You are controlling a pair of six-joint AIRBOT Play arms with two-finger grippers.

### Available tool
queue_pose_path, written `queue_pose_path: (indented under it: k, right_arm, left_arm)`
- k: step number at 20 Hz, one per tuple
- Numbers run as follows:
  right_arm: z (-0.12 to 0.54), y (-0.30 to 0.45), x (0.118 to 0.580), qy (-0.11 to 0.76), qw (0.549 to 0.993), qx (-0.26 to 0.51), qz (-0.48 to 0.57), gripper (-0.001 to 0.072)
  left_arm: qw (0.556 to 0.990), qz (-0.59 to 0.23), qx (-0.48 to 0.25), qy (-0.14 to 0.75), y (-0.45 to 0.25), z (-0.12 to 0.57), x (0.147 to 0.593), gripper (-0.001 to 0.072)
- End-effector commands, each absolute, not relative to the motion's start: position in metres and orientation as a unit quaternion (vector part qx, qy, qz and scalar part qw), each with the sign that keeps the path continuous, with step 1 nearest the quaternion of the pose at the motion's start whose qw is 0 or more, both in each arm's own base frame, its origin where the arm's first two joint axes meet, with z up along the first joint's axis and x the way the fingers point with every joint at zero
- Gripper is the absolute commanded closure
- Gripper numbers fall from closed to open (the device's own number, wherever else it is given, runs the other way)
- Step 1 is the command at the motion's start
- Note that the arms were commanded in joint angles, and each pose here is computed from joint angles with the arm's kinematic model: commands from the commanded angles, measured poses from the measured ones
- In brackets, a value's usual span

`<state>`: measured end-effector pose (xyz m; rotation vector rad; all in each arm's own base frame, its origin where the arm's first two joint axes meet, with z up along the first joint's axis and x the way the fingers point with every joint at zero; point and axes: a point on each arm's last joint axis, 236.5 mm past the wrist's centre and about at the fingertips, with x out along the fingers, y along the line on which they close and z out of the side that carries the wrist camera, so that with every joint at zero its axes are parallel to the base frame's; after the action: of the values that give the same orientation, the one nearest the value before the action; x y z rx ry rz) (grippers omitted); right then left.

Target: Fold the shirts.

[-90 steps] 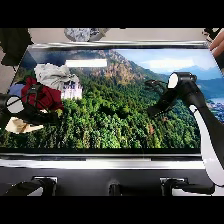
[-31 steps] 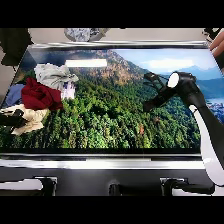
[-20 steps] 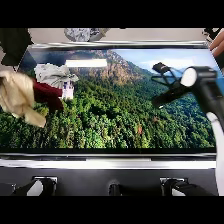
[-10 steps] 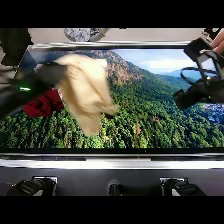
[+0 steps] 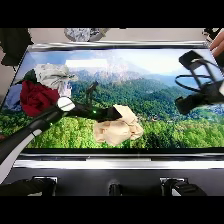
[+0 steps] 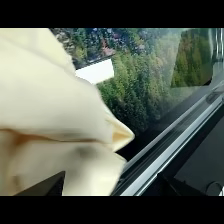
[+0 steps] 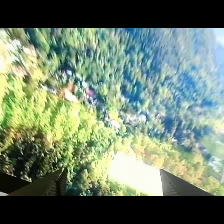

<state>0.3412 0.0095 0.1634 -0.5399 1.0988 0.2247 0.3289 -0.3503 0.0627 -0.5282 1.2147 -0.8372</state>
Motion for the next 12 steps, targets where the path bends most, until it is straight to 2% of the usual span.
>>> queue_pose_path:
  k: [1,3,5,6,8,12]
  right_arm:
    - [0.103,0.029,0.357,0.577,0.756,-0.258,0.171,0.003]
    - [0.058,0.071,0.346,0.625,0.702,-0.208,0.271,0.0036]
    - [0.022,0.109,0.336,0.646,0.663,-0.151,0.347,0.0036]
    - [0.005,0.119,0.332,0.654,0.649,-0.13,0.366,0.0035]
    - [-0.019,0.13,0.323,0.67,0.631,-0.098,0.379,0.0036]
    - [-0.032,0.136,0.308,0.68,0.614,-0.081,0.393,0.0037]
  left_arm:
    - [0.726,-0.344,-0.193,0.563,-0.279,0.067,0.354,-0.0013]
    - [0.731,-0.274,-0.164,0.603,-0.211,0.05,0.354,-0.0013]
    - [0.694,-0.234,-0.137,0.666,-0.173,0.012,0.321,0.0007]
    - [0.666,-0.23,-0.156,0.692,-0.175,-0.007,0.3,0.0061]
    - [0.634,-0.253,-0.188,0.706,-0.199,-0.032,0.272,0.0061]
    - [0.648,-0.242,-0.184,0.699,-0.227,-0.072,0.259,0.0061]
